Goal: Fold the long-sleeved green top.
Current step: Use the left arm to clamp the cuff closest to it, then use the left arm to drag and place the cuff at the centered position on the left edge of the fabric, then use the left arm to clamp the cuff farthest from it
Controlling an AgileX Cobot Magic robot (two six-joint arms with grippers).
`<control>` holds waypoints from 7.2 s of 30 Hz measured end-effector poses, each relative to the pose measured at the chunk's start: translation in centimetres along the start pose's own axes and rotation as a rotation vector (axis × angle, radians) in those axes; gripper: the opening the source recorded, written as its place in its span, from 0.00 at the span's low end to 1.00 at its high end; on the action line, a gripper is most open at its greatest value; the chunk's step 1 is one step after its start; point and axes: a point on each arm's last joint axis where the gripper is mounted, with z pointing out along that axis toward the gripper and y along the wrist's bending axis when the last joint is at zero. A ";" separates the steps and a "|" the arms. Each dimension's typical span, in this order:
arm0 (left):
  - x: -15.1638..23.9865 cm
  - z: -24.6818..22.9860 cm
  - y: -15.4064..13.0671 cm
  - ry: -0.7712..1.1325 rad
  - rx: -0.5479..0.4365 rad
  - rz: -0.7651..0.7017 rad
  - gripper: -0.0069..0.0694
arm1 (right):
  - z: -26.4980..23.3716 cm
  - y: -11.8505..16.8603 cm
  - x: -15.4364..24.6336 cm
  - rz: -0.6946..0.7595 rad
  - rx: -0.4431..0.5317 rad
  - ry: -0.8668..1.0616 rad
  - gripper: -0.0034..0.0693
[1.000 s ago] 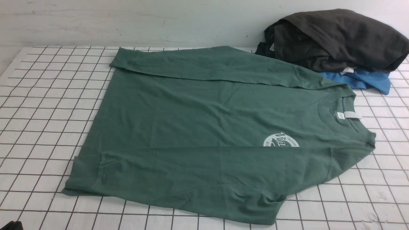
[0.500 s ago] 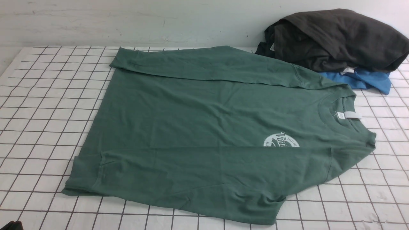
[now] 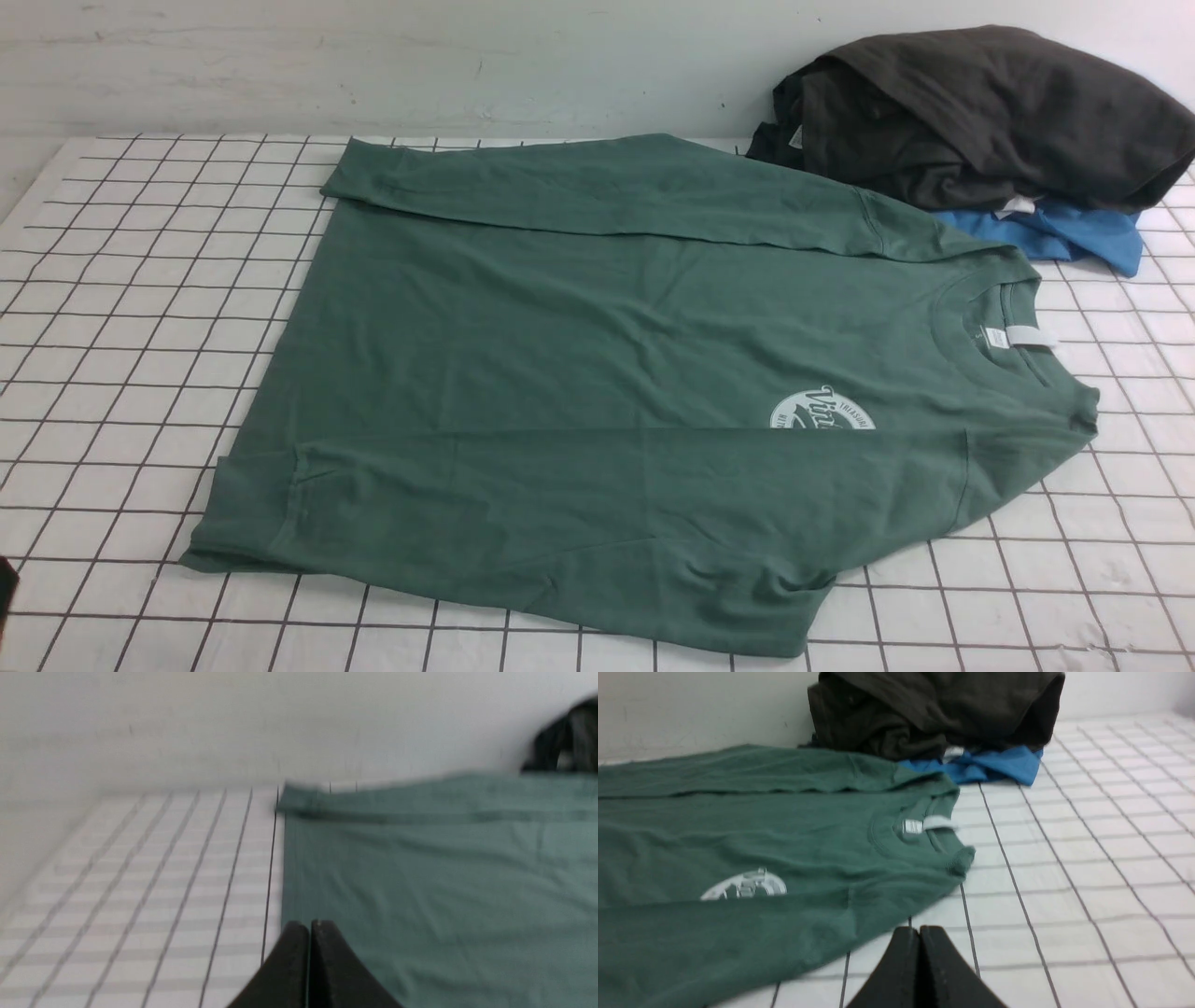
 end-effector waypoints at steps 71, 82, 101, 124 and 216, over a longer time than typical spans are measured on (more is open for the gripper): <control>-4.6 32.0 -1.4 1.085 0.134 0.035 0.13 | 14.9 10.1 -5.5 -0.236 -0.568 0.839 0.03; -1.5 40.6 -0.5 0.992 0.117 0.070 0.13 | 15.2 10.1 -5.6 -0.251 -0.556 0.814 0.03; 5.4 52.7 5.9 0.809 -0.088 -0.204 0.60 | 14.6 10.4 -5.3 -0.218 -0.603 0.873 0.03; 8.8 53.6 6.2 0.736 -0.015 -0.260 0.08 | 15.2 10.4 -5.8 -0.166 -0.552 0.808 0.03; 4.2 24.8 2.4 1.681 0.087 -0.147 0.09 | 25.3 12.8 -1.0 -0.493 -0.271 1.154 0.06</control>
